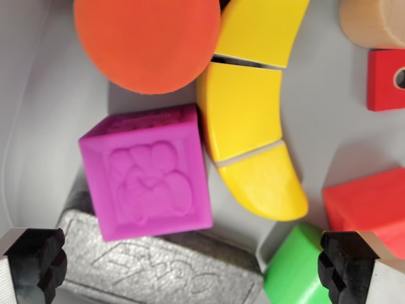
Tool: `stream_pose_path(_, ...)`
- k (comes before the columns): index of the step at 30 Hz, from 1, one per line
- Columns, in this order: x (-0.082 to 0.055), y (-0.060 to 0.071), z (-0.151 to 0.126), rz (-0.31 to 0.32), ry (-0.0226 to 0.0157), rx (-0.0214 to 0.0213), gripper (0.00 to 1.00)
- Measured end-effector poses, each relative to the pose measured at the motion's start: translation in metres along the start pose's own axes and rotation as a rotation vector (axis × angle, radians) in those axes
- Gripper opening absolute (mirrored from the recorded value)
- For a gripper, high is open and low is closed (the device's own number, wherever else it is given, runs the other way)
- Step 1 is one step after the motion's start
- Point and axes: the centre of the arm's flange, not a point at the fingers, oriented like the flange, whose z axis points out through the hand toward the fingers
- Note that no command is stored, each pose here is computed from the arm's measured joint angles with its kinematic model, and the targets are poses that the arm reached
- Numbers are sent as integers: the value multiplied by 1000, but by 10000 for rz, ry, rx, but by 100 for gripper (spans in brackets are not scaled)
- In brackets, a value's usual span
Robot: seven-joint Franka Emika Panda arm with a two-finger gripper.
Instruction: Pick an object from the bin
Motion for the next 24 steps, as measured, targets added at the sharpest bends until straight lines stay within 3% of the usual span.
stream_pose_path(12,0,1,45,17,7,4,100)
stream_pose_path(14,-2,-1,47,17,-80,100,100)
stream_pose_path(16,-3,-1,48,13,-108,122,100)
stream_pose_path(20,-6,-4,50,4,-223,245,100)
stream_pose_path(24,-10,-5,54,-18,-314,334,100)
